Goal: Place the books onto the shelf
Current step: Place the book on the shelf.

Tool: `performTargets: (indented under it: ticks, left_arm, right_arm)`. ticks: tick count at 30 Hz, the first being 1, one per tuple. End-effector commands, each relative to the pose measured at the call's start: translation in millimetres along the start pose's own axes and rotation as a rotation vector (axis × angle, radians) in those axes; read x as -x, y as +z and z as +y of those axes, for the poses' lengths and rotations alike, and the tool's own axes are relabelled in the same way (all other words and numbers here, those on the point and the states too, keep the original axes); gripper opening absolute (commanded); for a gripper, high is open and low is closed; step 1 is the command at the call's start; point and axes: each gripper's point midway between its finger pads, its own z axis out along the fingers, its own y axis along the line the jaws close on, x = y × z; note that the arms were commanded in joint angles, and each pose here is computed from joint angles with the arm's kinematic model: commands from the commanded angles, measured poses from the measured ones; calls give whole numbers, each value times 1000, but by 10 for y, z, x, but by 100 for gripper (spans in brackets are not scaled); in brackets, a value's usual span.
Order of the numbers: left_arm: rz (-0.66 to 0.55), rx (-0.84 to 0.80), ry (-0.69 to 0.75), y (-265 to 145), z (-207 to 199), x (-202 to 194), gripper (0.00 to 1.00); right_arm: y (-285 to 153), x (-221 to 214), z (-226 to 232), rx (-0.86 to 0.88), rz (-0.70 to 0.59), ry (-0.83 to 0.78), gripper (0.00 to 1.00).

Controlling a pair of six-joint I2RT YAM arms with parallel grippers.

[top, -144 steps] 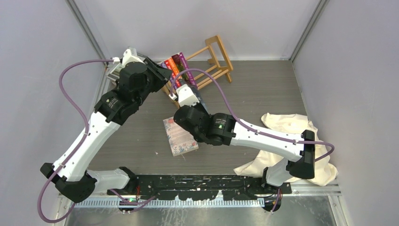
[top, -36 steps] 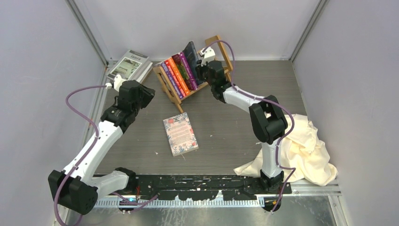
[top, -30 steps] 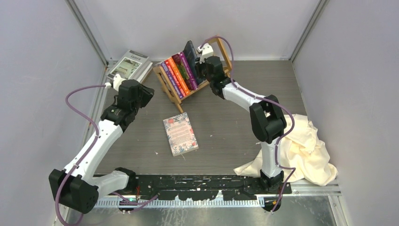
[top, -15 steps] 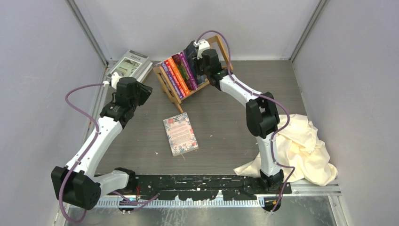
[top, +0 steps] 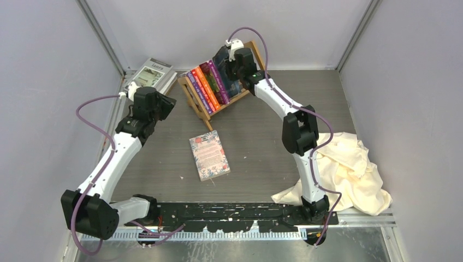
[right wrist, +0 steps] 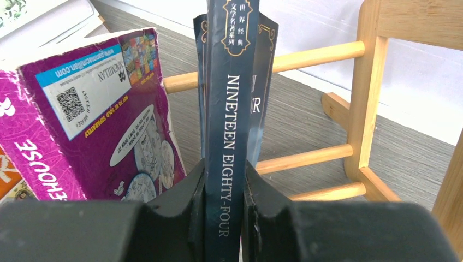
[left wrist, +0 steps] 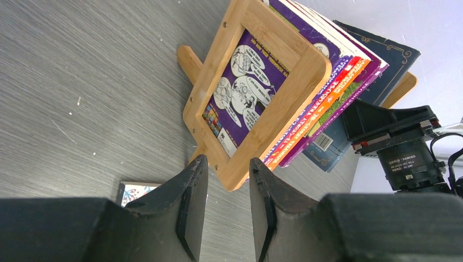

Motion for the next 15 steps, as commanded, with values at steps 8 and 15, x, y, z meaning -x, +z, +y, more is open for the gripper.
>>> performTargets:
  ticks: [8,15]
  left_arm:
    - [-40,-73,-37,-136,-209,240,34]
    - [-31,-75,-38,-164,-185,216,34]
  right_arm:
    - [-215,535,185,105,-101,22,1]
    - [-412,772,247,143,-229,7,1]
